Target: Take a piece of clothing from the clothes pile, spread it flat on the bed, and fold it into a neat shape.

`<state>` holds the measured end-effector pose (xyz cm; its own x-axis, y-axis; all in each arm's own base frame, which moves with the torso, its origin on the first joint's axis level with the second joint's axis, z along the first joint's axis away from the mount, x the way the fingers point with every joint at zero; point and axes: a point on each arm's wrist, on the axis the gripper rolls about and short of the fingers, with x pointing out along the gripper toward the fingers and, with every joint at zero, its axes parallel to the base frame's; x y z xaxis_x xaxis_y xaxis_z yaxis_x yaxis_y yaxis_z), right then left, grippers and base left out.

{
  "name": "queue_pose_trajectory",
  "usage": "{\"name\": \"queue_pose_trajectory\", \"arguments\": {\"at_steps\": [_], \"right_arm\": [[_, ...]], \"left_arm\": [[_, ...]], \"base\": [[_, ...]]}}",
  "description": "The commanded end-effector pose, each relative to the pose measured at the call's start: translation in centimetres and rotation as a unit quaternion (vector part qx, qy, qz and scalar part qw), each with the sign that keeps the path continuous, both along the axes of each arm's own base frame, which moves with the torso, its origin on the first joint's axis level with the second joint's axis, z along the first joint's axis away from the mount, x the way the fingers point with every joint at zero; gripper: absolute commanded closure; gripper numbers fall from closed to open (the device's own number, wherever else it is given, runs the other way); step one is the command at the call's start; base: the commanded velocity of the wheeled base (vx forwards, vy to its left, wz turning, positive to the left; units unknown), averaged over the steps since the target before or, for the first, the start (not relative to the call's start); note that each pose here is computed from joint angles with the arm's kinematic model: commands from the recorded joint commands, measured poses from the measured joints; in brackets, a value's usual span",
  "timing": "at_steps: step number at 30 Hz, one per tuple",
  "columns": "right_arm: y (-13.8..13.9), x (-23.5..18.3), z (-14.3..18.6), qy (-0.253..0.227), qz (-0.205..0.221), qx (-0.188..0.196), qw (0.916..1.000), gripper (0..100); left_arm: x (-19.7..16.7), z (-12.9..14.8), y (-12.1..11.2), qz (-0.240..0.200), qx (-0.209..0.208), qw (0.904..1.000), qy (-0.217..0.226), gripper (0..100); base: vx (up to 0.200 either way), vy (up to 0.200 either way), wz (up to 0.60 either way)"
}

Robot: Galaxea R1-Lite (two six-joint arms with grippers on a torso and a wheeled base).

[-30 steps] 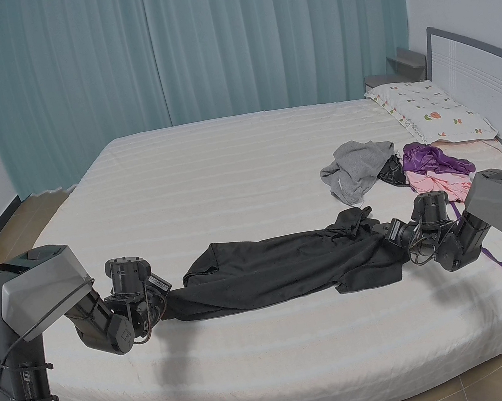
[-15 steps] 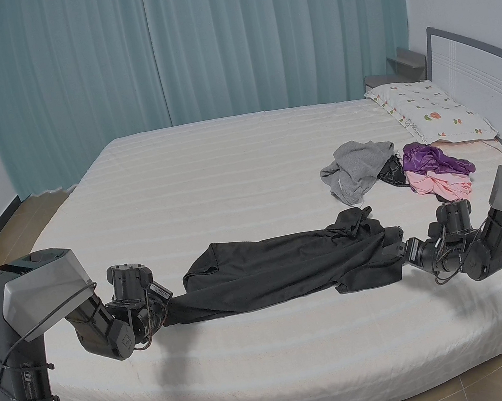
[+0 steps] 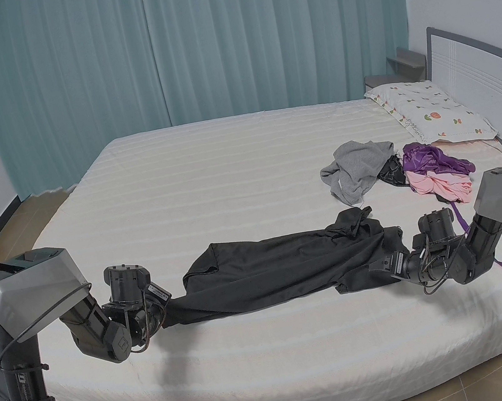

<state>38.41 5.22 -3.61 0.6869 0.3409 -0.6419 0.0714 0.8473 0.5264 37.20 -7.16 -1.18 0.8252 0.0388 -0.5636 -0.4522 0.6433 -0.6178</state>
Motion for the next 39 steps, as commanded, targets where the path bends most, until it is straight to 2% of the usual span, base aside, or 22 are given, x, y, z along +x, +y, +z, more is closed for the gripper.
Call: {"name": "queue_pose_trajectory", "arguments": {"at_steps": [1,5,16,17,25,27,30,39], "right_arm": [[0.8,1.1,-0.7,0.001,0.0,-0.009,1.0,0],[0.6,1.1,-0.7,0.0,-0.016,-0.026,0.9995,0],[-0.1,0.8,-0.8,0.016,-0.015,-0.042,0.9989,0],[0.0,0.9,-0.9,0.014,-0.01,-0.045,0.9988,100],[0.4,0.2,-0.8,0.016,0.002,-0.052,0.9985,100],[0.2,-1.1,1.0,0.009,0.002,-0.049,0.9987,100],[-0.7,-3.0,3.5,0.004,-0.004,-0.032,0.9995,100],[-4.7,-9.7,6.7,0.026,-0.013,0.014,0.9995,100]], "left_arm": [[-0.1,0.2,0.0,0.0,0.0,1.0,-0.001,100],[-0.2,0.1,0.0,0.0,0.0,1.0,0.001,100],[-0.2,0.1,0.0,-0.002,-0.001,1.0,0.0,100],[-0.2,0.1,0.0,-0.002,-0.001,1.0,0.001,100],[-0.7,0.1,0.0,-0.003,0.001,1.0,0.007,100],[-1.5,0.4,-0.1,-0.007,0.003,0.9999,0.011,100],[-2.3,1.0,0.1,-0.008,0.005,0.9999,0.014,100],[-4.7,2.7,0.6,-0.013,0.011,0.9997,0.016,100]], "base": [[0.0,0.0,0.0],[0.0,0.0,0.0],[0.0,0.0,0.0],[0.0,0.0,0.0],[0.0,0.0,0.0],[0.0,0.0,0.0],[0.0,0.0,0.0],[0.0,0.0,0.0]]}}
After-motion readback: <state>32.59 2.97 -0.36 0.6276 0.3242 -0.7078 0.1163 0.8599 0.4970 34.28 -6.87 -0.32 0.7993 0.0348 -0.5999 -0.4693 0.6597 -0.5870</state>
